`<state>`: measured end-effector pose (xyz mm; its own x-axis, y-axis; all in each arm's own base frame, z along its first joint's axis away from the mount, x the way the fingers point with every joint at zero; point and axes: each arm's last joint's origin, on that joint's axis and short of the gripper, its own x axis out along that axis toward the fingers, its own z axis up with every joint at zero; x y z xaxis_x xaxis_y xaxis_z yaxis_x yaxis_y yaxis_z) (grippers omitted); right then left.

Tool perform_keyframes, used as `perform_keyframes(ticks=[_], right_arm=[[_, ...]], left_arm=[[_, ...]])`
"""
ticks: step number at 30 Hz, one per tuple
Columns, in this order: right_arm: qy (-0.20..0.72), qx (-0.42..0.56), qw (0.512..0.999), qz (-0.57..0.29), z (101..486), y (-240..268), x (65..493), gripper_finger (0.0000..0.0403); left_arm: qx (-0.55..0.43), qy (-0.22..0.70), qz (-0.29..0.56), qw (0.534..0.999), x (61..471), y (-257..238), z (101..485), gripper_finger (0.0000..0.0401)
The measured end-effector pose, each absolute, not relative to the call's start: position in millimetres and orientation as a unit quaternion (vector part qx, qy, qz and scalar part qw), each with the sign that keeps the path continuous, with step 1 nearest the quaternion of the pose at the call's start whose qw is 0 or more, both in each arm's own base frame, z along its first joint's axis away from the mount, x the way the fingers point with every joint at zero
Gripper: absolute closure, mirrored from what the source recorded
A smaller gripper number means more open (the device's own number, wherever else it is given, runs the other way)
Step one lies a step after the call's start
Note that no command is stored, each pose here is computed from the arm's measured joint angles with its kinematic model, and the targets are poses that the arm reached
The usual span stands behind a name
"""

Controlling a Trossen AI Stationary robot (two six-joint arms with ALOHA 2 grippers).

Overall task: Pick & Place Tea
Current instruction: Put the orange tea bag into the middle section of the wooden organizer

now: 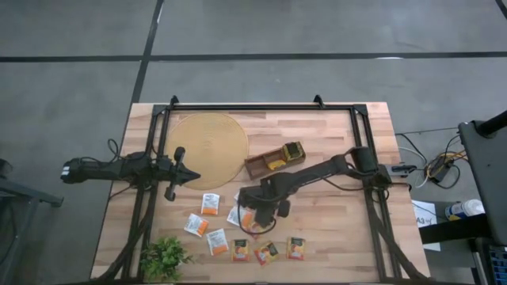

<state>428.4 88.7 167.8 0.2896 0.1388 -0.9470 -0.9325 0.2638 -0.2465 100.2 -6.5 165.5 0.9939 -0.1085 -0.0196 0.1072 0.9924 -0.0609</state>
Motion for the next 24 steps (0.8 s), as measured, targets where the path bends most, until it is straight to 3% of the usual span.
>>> perform_keyframes(ticks=[24], right_arm=[[0.443, -0.444, 0.634, 0.452, 161.7, 85.5, 423.8, 0.028]], left_arm=[[-0.03, 0.011, -0.054, 0.998, 100.2, -6.4, 165.5, 0.0401]])
